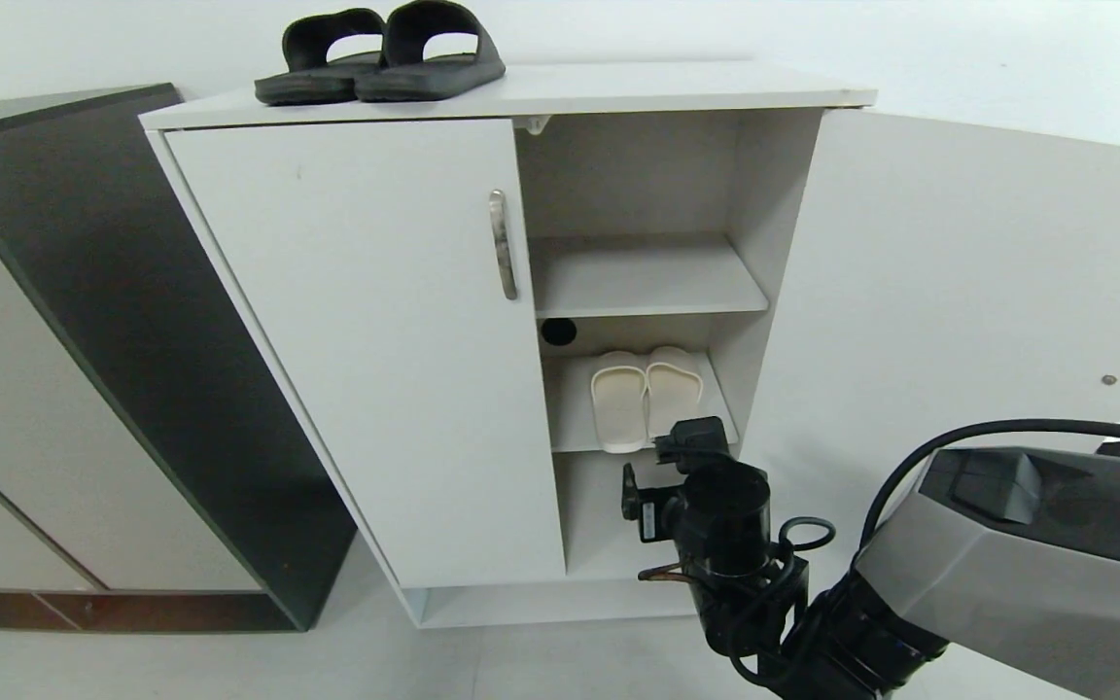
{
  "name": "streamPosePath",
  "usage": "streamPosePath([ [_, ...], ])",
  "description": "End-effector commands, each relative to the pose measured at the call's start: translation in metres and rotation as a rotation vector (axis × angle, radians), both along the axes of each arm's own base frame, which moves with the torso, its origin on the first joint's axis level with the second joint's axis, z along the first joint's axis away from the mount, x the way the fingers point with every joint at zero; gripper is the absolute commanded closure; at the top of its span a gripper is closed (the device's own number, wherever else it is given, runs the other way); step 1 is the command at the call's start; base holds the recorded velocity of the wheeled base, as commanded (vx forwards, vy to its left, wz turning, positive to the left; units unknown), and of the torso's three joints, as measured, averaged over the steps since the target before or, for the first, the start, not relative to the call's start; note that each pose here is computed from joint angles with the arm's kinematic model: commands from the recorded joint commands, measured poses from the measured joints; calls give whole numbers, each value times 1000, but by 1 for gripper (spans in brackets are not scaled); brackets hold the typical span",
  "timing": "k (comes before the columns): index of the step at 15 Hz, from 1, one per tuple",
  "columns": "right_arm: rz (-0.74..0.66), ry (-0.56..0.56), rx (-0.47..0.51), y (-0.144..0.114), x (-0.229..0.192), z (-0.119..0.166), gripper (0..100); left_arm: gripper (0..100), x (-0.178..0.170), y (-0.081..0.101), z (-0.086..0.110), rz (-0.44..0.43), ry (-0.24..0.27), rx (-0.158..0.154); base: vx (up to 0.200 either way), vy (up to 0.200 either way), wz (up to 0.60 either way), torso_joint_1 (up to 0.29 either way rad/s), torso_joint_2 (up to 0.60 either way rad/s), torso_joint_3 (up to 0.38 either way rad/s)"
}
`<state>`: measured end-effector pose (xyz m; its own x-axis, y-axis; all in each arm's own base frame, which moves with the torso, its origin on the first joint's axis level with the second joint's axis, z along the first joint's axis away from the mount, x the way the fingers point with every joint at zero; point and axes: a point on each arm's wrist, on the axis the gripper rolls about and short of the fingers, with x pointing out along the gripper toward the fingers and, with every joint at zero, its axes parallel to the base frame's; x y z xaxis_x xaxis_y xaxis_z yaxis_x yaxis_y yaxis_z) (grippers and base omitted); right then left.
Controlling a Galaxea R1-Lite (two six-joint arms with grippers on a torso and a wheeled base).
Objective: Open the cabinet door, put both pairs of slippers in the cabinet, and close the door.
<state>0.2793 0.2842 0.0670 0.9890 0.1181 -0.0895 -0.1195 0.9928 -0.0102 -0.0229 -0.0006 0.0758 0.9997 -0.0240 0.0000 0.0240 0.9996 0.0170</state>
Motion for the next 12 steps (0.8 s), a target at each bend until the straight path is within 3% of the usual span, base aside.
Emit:
streamPosePath([
  [1,0,6,-8,-2,-2,-1,0,100,0,0,0,-1,0,3,0,0,0,2,2,193],
  [8,-12,21,-25,-8,-1,-6,0,100,0,0,0,-1,2,1,0,0,0,0,-4,162],
  [12,-12,24,-27,-9,-1,-7,0,100,0,0,0,-1,2,0,0,200,0,1,10,65],
])
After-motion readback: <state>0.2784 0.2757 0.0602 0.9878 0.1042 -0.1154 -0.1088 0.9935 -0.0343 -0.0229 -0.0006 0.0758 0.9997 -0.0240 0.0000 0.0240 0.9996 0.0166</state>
